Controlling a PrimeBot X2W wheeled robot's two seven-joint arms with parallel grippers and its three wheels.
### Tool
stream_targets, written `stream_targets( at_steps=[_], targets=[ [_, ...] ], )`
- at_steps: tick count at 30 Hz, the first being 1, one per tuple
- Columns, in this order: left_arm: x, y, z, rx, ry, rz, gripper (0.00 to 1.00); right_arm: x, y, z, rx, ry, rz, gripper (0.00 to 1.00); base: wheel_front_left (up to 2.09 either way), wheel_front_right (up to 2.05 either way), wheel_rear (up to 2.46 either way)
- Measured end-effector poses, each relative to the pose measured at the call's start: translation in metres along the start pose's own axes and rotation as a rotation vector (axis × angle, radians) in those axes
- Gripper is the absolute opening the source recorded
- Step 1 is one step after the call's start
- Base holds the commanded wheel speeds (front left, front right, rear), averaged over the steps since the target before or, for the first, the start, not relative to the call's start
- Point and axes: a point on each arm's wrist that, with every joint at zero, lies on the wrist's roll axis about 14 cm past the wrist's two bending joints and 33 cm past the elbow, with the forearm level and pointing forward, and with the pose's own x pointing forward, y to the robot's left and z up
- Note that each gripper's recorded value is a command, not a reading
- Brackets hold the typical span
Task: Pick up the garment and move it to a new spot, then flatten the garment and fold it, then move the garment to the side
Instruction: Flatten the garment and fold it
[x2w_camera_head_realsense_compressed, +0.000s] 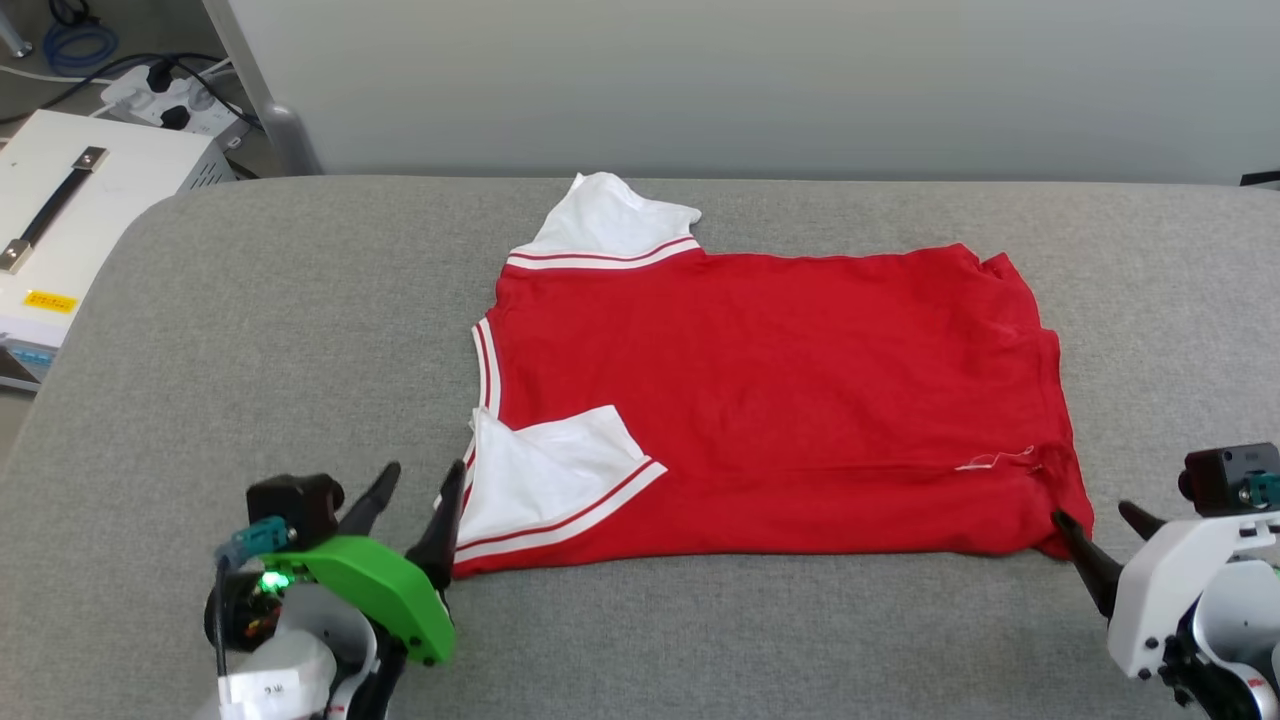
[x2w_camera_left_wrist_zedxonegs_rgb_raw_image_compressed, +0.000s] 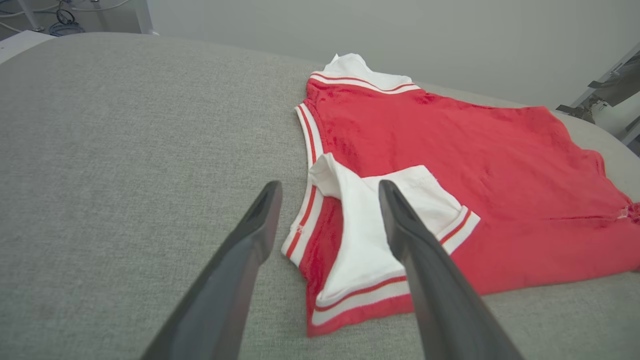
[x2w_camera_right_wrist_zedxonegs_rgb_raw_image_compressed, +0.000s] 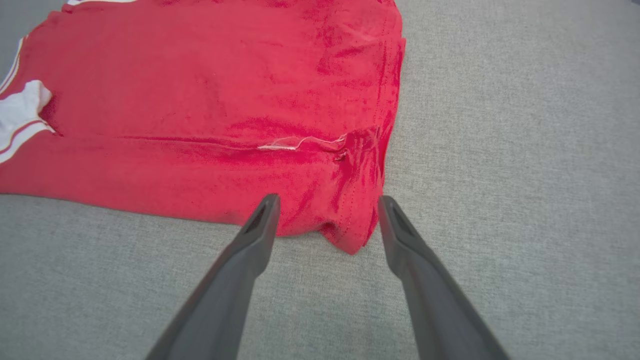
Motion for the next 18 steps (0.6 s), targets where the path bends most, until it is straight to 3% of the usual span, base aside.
stream_targets(
  at_steps=[5,11,18],
  targets=[
    [-0.013,-0.009,-0.023,0.024,0.136,-0.017,1.00,-0.009,-0.002,-0.018,0.010,0.084,-0.041,1.00,0.00,0.00,0.00],
    [-0.019,-0.006,-0.050,0.055,0.315,0.001,1.00,-0.006,0.006,-0.009,0.025,0.074,-0.039,1.00,0.00,0.00,0.00],
    [-0.011,0.005,-0.067,0.048,0.380,0.062,1.00,-0.001,0.004,-0.013,0.032,0.094,-0.050,1.00,0.00,0.00,0.00]
  ],
)
